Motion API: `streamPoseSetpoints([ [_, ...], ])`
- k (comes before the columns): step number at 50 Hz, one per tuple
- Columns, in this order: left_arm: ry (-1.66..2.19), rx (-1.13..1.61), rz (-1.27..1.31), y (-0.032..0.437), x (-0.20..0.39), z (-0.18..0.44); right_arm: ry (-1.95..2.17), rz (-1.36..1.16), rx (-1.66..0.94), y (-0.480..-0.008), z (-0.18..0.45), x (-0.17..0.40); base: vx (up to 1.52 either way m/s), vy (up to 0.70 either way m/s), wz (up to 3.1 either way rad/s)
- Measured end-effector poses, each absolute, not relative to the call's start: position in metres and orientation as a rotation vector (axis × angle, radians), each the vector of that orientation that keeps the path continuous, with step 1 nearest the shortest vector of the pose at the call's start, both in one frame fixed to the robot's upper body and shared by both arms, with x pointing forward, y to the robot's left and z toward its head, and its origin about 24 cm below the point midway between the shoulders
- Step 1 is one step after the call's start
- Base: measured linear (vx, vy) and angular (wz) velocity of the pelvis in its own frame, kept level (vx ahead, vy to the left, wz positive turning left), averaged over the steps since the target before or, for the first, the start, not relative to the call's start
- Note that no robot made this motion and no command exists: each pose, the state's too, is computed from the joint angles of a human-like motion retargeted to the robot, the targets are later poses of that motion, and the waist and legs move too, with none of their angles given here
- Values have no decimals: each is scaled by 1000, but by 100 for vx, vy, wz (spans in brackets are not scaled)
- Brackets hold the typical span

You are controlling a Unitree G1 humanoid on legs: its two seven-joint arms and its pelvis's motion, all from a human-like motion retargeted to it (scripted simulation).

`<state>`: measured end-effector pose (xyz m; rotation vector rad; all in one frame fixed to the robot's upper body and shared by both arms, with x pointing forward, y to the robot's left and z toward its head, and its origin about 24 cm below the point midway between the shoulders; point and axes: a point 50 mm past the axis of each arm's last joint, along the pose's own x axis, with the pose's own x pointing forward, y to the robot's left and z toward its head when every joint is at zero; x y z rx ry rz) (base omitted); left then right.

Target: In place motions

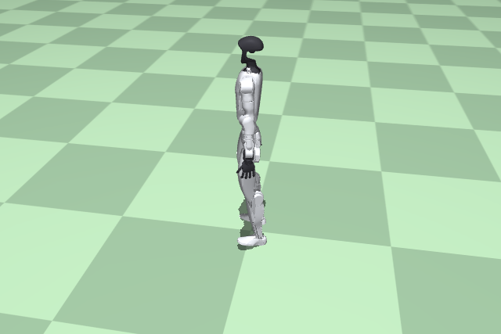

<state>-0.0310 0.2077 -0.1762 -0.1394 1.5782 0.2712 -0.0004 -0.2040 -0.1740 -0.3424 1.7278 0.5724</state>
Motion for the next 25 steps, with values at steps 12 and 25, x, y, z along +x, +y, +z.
streamPoseSetpoints([
  [12, 1576, -144, 267, 207, -31, -176, 1728, 572, -344, -204, -174, -1, 0, 0, 0],
  [25, 1548, -119, 274, 204, -20, -178, 1735, 486, -351, -224, -171, -5, 2, 9, 14],
])
